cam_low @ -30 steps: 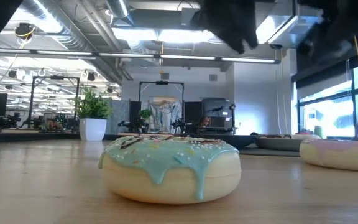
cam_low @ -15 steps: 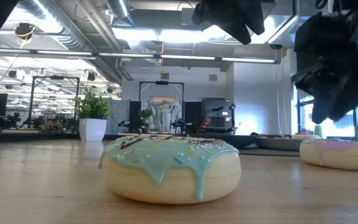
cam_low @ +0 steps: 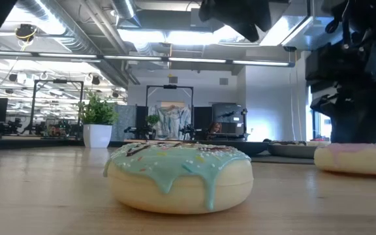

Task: Pick & Place donuts
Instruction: Put the large purple donut on the gray plate

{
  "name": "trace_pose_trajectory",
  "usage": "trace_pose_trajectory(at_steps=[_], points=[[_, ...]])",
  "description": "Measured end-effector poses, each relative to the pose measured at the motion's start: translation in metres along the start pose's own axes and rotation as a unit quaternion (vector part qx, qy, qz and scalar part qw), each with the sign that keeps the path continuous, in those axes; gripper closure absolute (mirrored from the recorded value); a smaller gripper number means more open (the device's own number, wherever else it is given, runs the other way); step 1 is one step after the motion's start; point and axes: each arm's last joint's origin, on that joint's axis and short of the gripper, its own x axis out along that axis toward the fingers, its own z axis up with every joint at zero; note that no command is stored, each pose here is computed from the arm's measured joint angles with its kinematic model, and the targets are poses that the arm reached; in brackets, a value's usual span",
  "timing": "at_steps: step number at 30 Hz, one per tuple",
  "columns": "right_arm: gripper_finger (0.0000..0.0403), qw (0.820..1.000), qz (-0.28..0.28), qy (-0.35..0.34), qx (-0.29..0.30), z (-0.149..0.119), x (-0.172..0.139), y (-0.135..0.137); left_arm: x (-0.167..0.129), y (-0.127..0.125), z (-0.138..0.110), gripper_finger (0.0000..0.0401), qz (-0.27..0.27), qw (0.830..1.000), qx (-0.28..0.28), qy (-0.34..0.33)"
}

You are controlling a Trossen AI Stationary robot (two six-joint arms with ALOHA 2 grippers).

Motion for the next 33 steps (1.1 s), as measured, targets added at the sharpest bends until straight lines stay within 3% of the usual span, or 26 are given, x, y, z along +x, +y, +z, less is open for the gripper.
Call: trace_pose_trajectory(at_steps=[4, 10, 17, 21, 27, 33], points=[[0.0275, 1.0, -0.002, 0.003, 0.017, 0.0, 0.001, 0.0, -0.007, 0.003, -0.003, 0.0249, 0.01, 1.0, 0.011, 0.014], [0.0341, 0.999, -0.001, 0.001, 0.034, 0.002, -0.001, 0.001, -0.03, 0.013, -0.006, 0.0252, 0.027, 0.999, 0.016, 0.005], [0.0388, 0.999, 0.011, -0.018, 0.047, 0.023, -0.023, 0.006, -0.07, 0.033, -0.028, 0.0249, 0.002, 0.997, -0.017, -0.074], [0.0385, 0.993, -0.035, -0.026, 0.106, 0.038, -0.054, -0.007, -0.088, 0.048, -0.056, 0.025, -0.022, 0.989, -0.056, -0.137], [0.0383, 0.969, -0.14, -0.022, 0.203, 0.039, -0.108, -0.041, -0.104, 0.069, -0.105, 0.0252, -0.04, 0.972, -0.117, -0.201], [0.0385, 0.927, -0.208, -0.017, 0.311, 0.009, -0.13, -0.073, -0.112, 0.086, -0.141, 0.0249, 0.007, 0.965, -0.149, -0.217]])
